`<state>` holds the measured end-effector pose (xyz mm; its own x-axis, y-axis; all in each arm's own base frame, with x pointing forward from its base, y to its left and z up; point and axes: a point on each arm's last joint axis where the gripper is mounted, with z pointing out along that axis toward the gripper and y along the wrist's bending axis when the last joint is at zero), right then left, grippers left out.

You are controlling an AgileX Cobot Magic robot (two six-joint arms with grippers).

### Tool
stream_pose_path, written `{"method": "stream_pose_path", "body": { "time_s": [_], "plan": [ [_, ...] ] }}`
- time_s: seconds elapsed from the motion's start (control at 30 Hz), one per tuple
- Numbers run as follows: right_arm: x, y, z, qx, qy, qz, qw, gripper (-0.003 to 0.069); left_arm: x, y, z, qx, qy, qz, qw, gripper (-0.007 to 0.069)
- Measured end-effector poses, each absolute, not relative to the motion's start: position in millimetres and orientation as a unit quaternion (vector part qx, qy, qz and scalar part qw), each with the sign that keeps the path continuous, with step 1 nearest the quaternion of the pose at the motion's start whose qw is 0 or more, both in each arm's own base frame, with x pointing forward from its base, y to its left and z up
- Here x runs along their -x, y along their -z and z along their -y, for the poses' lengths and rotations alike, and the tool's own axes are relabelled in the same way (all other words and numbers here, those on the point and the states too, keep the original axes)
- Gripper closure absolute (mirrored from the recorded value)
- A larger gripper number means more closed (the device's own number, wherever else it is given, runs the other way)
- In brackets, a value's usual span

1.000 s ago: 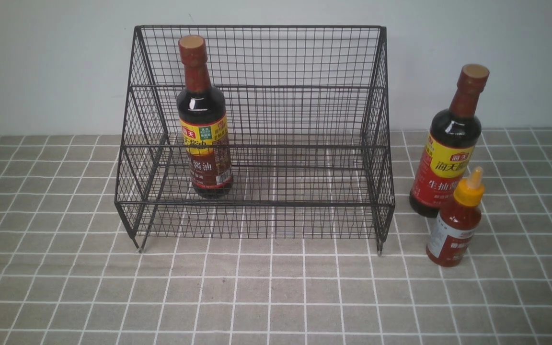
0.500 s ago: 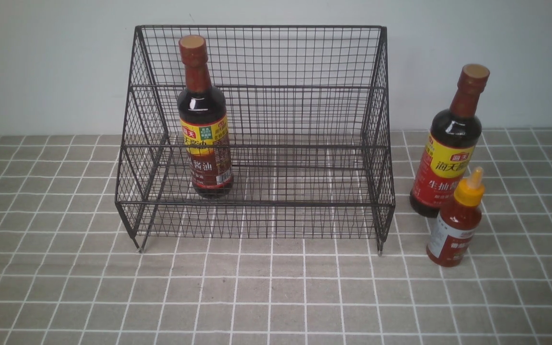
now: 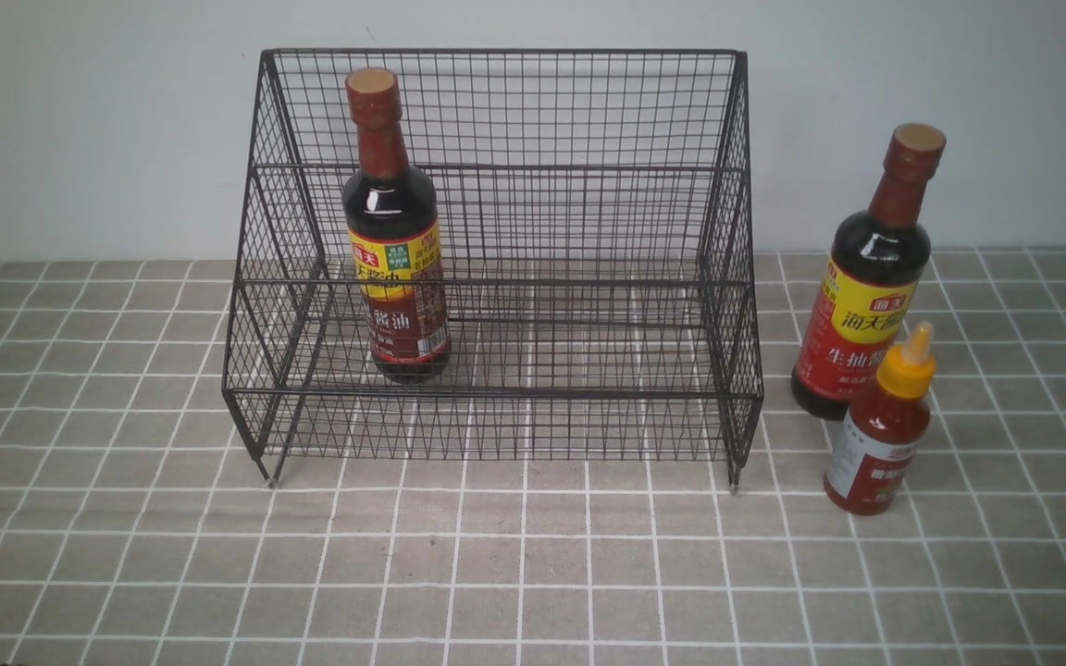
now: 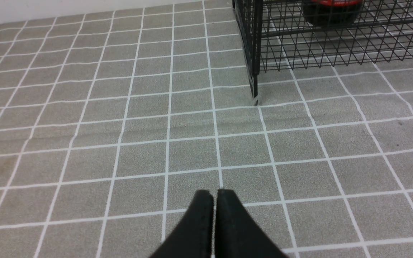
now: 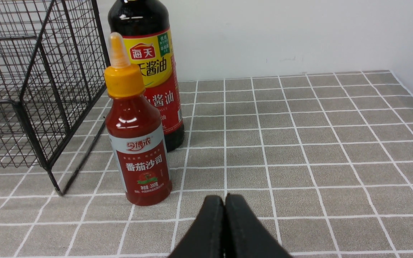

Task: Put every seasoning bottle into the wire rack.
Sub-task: Use the right arm to grab the condiment bottle closest to it

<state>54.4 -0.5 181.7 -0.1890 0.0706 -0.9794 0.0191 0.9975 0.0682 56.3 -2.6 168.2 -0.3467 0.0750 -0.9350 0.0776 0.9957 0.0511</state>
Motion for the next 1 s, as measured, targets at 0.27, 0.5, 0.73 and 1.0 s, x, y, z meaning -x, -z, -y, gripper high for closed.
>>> {"method": "stream_pose_path", "body": {
  "time_s": [0.27,0.5,0.73,1.0],
  "plan": [
    [-54.4,-181.7,0.5,-0.029,-0.020,-0.771,0.636,0.0673,-56.3,-168.2,2.6,-0.046,0.001,-0.821,0.570,0.0632],
    [-54.4,-181.7,0.5,-0.029,-0.020,-0.771,0.636,0.0673,-56.2,-168.1,2.6,-0.046,0.001,-0.821,0.569,0.0632],
    [-54.4,-181.7,0.5,-0.029,-0.020,-0.771,0.636,0.0673,-56.2,-168.1,2.6,-0.046,0.001,-0.821,0.569,0.0632],
    [-54.4,-181.7,0.5,-0.029,-0.020,-0.771,0.636,0.0673,-54.6,-169.7,1.8,-0.041,-0.002,-0.812,0.582,0.0632]
  ]
}}
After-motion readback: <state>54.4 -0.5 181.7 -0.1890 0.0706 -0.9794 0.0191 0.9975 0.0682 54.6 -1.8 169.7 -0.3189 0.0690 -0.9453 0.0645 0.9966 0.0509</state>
